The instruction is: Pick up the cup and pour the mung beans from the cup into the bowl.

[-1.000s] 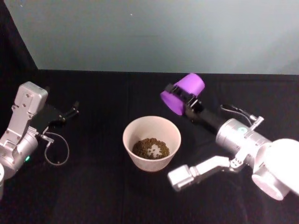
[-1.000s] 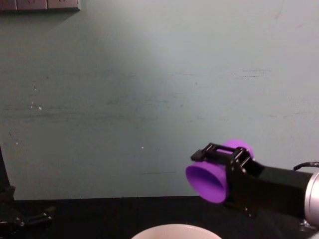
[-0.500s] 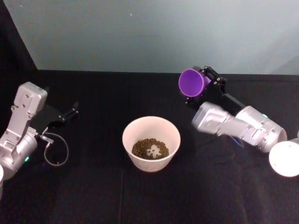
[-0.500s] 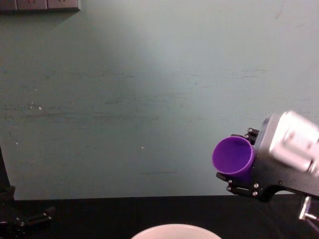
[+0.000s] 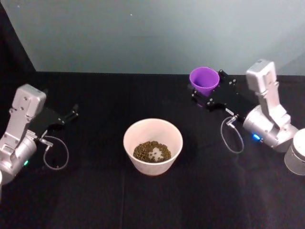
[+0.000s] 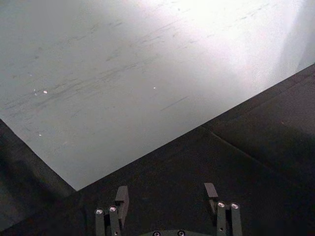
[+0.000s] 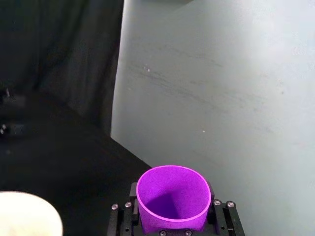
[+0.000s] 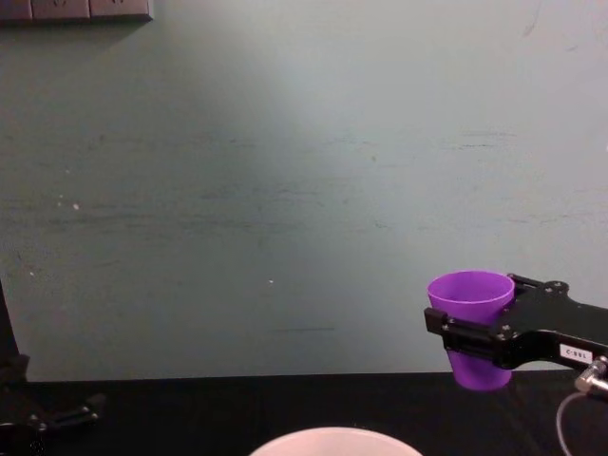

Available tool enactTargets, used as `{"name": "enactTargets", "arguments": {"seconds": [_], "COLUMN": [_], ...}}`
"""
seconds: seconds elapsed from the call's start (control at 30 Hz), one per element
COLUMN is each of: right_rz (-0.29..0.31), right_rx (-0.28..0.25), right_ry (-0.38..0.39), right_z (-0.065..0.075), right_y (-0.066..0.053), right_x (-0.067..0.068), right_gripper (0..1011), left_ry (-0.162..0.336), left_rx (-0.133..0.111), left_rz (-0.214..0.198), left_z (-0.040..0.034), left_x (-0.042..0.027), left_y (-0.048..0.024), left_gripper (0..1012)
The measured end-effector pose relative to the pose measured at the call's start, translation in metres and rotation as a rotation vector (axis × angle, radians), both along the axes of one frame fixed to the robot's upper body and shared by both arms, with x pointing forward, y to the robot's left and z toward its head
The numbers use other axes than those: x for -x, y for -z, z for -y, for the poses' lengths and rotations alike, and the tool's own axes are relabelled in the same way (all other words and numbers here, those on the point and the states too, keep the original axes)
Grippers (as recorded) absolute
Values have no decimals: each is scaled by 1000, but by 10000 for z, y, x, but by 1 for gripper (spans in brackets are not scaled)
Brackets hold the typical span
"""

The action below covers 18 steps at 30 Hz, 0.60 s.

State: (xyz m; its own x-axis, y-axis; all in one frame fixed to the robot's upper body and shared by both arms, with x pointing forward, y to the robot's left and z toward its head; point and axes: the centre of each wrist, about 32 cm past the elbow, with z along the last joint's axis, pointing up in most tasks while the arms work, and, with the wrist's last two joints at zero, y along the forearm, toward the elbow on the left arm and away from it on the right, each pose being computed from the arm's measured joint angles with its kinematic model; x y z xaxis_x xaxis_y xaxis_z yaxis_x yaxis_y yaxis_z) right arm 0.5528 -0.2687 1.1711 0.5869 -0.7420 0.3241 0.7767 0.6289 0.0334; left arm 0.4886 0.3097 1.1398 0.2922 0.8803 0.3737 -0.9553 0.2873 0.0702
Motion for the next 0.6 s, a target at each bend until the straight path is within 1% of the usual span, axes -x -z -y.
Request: {"name": "enactTargets", "arguments": {"seconds": [0.03,0.07,0.2,0.6], "right_rz": [-11,-31,-60,-58], "right_rx": [-16,-45,-97,-84], "right_ry": [-4,-12,-19,-21], "right_z": [7,20,44,37], "right_y": [5,11,7,11], "right_x": [-6,-17,-29,-26], "right_gripper": [746,746,746,746], "left_ry": [0,0,0,0], "left_rx": [0,0,0,0], "left_rz": [0,0,0,0], "left_z": [0,0,0,0], "left_x": [0,0,0,0], "left_y": [0,0,0,0], "left_gripper": [1000,1000,1000,1000]}}
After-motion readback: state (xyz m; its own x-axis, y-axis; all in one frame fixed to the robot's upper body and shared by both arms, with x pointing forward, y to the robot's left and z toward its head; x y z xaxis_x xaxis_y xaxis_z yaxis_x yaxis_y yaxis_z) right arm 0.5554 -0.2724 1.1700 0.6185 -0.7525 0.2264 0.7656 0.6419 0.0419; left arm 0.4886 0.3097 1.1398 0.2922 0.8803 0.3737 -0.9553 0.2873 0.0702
